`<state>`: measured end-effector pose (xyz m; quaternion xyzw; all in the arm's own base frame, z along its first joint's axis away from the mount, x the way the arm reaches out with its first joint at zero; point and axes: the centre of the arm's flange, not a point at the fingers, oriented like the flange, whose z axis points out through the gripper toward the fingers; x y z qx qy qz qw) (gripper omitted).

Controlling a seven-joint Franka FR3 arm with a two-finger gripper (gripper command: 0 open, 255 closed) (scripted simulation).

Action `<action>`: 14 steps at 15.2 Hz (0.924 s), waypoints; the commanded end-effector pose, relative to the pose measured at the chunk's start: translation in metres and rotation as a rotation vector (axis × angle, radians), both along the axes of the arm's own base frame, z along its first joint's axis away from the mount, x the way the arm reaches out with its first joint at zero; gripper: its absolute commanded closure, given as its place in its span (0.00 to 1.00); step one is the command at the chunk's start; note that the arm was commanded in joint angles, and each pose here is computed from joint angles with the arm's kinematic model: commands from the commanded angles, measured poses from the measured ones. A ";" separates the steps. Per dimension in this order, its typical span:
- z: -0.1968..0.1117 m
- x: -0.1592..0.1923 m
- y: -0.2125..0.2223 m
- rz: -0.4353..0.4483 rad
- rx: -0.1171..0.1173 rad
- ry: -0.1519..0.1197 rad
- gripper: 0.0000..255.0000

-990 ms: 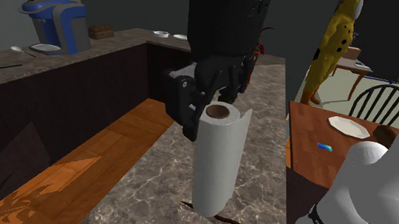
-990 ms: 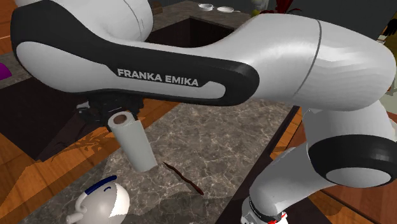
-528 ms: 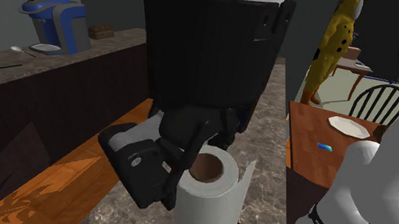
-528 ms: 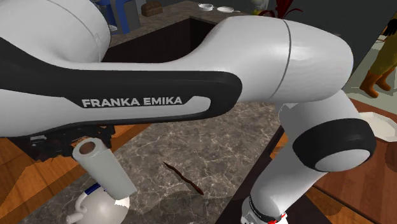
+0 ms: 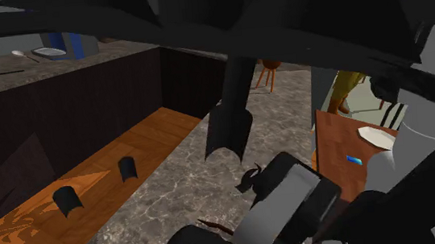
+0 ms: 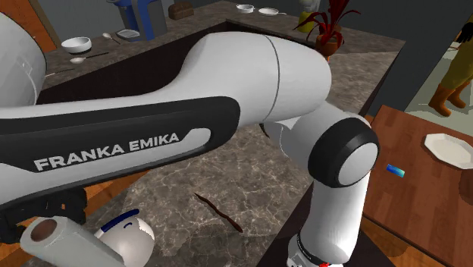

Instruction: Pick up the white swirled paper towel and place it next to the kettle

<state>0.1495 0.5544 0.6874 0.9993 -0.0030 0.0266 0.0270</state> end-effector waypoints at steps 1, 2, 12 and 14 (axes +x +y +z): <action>-0.003 -0.013 0.023 -0.005 -0.002 -0.003 1.00; -0.003 -0.021 0.033 -0.005 -0.002 -0.003 1.00; -0.050 -0.030 0.046 -0.005 -0.002 -0.003 1.00; -0.061 -0.030 0.046 -0.005 -0.002 -0.003 1.00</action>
